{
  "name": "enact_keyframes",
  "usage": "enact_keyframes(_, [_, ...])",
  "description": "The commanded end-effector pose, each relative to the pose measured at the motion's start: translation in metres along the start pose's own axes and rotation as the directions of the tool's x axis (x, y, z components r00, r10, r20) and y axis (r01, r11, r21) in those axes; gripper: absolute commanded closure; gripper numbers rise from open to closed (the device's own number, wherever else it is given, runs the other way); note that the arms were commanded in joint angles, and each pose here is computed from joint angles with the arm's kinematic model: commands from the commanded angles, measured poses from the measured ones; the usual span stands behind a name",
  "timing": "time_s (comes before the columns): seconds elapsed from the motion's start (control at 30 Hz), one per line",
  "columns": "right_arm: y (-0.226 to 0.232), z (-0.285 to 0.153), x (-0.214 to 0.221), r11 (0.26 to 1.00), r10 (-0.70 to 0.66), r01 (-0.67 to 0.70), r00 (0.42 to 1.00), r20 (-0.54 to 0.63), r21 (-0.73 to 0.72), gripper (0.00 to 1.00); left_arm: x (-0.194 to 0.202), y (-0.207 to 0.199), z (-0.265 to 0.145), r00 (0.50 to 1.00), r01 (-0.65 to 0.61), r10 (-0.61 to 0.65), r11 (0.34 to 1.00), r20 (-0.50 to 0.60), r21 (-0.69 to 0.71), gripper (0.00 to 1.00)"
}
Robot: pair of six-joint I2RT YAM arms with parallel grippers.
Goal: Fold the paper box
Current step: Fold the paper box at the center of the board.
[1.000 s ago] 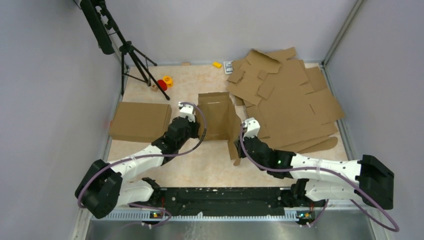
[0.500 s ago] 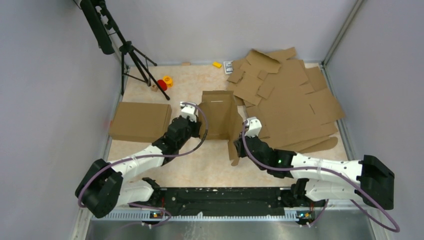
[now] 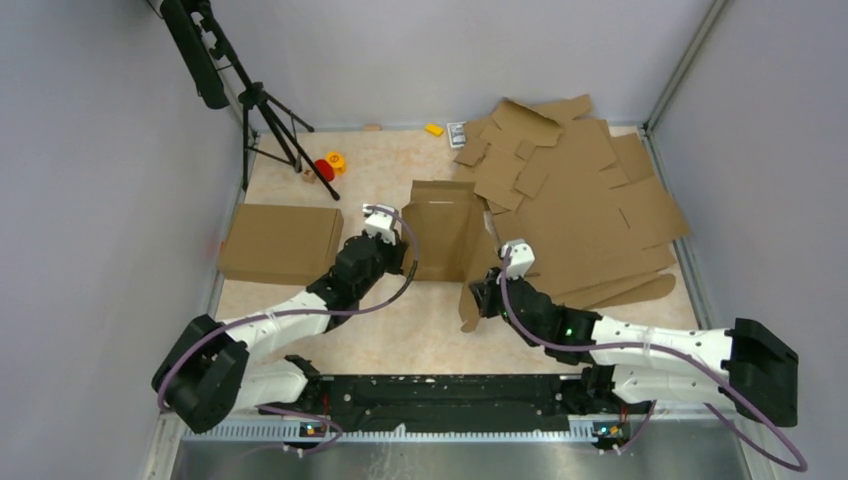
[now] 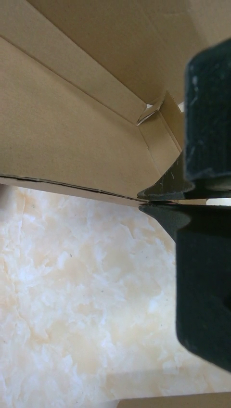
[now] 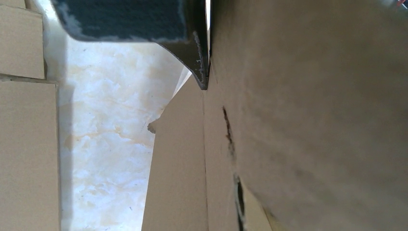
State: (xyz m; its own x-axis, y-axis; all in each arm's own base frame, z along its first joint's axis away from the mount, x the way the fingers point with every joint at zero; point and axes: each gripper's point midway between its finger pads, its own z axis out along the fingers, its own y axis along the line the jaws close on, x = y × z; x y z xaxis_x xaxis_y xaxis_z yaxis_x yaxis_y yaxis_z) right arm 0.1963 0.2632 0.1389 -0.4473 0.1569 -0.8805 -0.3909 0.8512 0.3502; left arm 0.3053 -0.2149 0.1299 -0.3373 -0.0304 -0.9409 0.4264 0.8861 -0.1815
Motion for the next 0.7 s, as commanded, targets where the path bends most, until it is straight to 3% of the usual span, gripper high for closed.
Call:
enact_keyframes(0.0, [0.033,0.0,-0.017,0.988,0.093,-0.085,0.994,0.055,-0.131,1.0,-0.005,-0.025,0.001,1.0,0.006,-0.009,0.994,0.03,0.109,0.99])
enact_keyframes(0.17, [0.043,-0.006,-0.028,0.971,0.121,-0.097,0.988,0.096,-0.218,1.0,-0.003,-0.026,0.0,1.0,-0.004,0.001,0.994,0.029,0.108,0.99])
enact_keyframes(0.4, [0.006,-0.011,-0.002,0.996,0.021,-0.019,1.0,0.021,-0.083,0.93,-0.002,-0.023,0.0,1.0,-0.011,0.008,0.996,0.028,0.092,0.99])
enact_keyframes(0.53, [-0.02,-0.021,0.001,1.0,0.011,-0.011,1.0,0.024,-0.004,0.77,-0.002,-0.021,0.0,0.999,-0.022,0.019,0.996,0.029,0.085,0.99])
enact_keyframes(0.67, [-0.034,-0.033,-0.004,1.0,-0.008,0.008,0.999,0.045,0.017,0.52,0.0,-0.022,0.001,0.999,-0.044,0.041,0.994,0.031,0.1,0.99])
